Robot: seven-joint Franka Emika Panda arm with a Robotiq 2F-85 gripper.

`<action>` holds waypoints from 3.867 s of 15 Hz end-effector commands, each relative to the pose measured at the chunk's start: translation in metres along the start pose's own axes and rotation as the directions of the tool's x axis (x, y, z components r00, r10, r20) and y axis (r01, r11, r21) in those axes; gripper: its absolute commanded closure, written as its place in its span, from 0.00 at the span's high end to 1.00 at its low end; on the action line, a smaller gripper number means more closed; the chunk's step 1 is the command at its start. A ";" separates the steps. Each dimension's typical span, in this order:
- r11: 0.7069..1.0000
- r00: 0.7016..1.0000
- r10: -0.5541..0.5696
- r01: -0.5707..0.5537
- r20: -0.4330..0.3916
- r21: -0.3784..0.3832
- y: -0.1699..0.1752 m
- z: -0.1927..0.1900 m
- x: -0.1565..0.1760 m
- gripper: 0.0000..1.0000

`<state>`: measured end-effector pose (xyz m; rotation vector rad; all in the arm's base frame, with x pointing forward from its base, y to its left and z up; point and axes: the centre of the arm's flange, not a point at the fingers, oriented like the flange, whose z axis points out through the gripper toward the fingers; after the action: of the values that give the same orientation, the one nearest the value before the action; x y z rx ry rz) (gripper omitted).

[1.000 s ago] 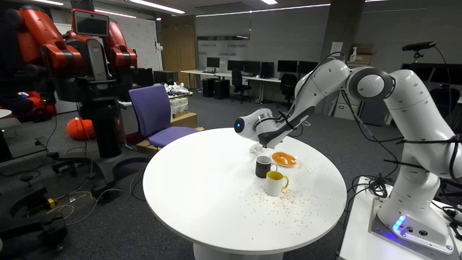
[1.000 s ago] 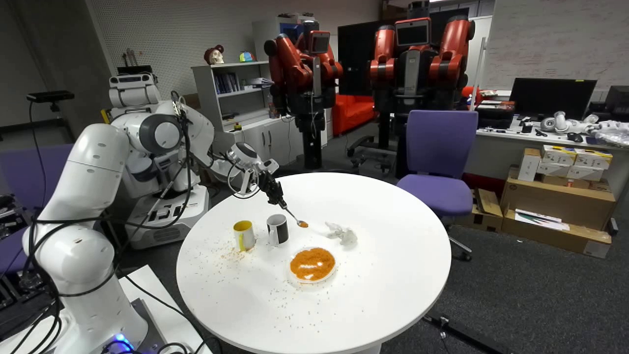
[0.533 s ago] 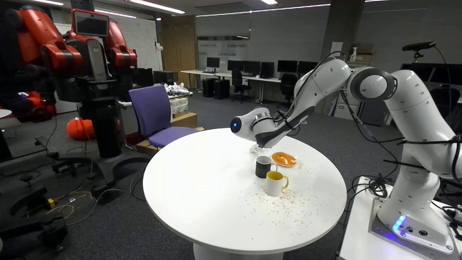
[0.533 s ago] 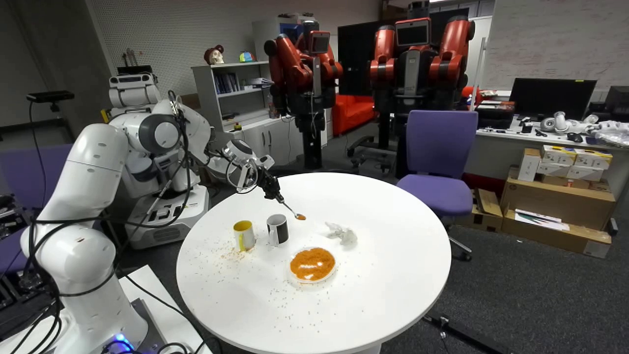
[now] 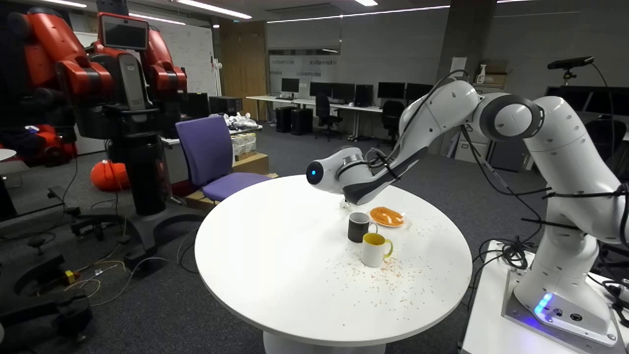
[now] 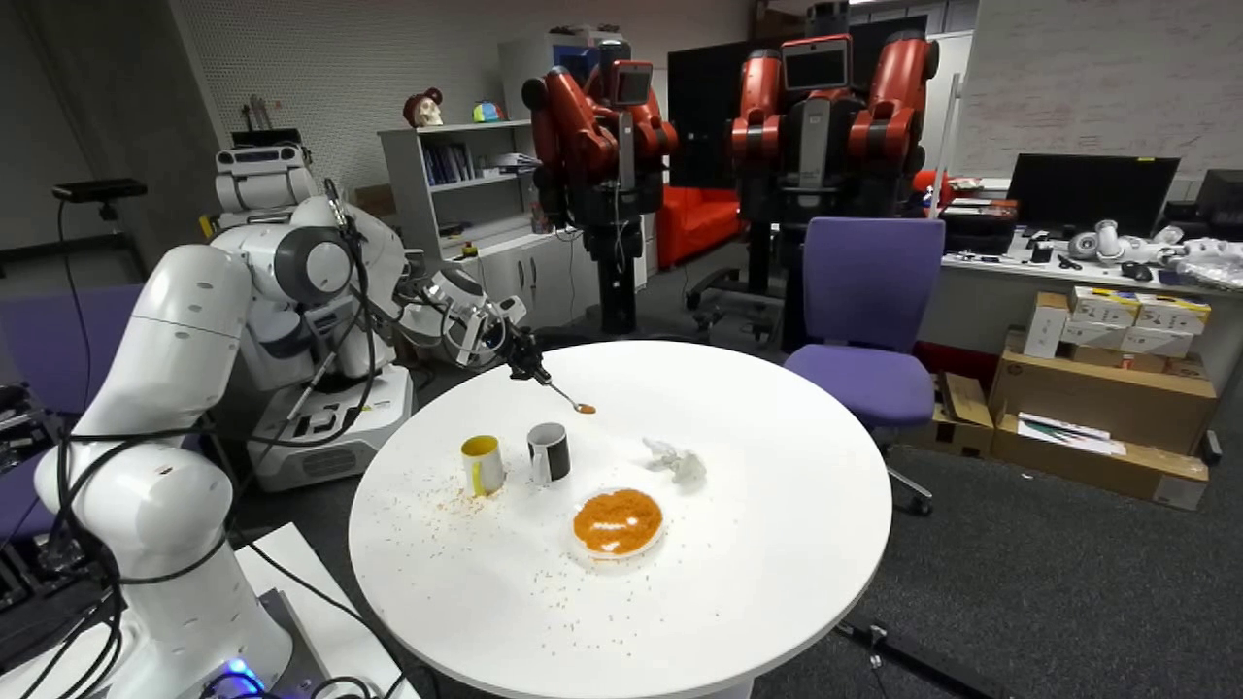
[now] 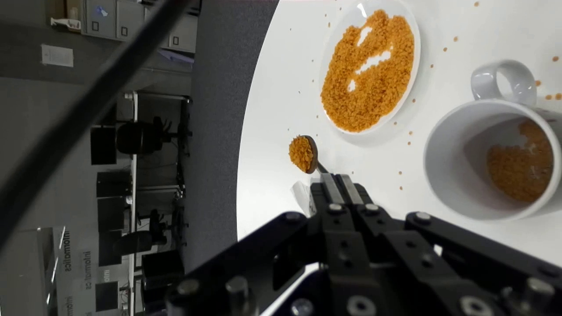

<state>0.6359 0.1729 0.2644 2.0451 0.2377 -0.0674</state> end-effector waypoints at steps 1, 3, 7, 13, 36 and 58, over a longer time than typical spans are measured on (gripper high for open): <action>0.998 0.999 -0.048 0.047 -0.019 -0.034 -0.001 -0.020 0.006 0.00; 0.998 0.997 -0.061 0.060 -0.037 -0.023 -0.008 -0.028 0.004 0.00; 0.997 0.995 -0.071 0.071 -0.073 -0.009 -0.019 -0.043 -0.001 0.00; 0.995 0.990 -0.094 0.096 -0.102 0.015 -0.032 -0.062 -0.009 0.00; 0.980 0.986 -0.148 0.156 -0.073 0.125 -0.071 -0.078 -0.033 0.00; 0.912 0.980 -0.160 0.193 -0.118 0.362 -0.028 -0.042 -0.004 0.00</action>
<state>0.6224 0.2325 0.2442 2.3509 0.4519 -0.1449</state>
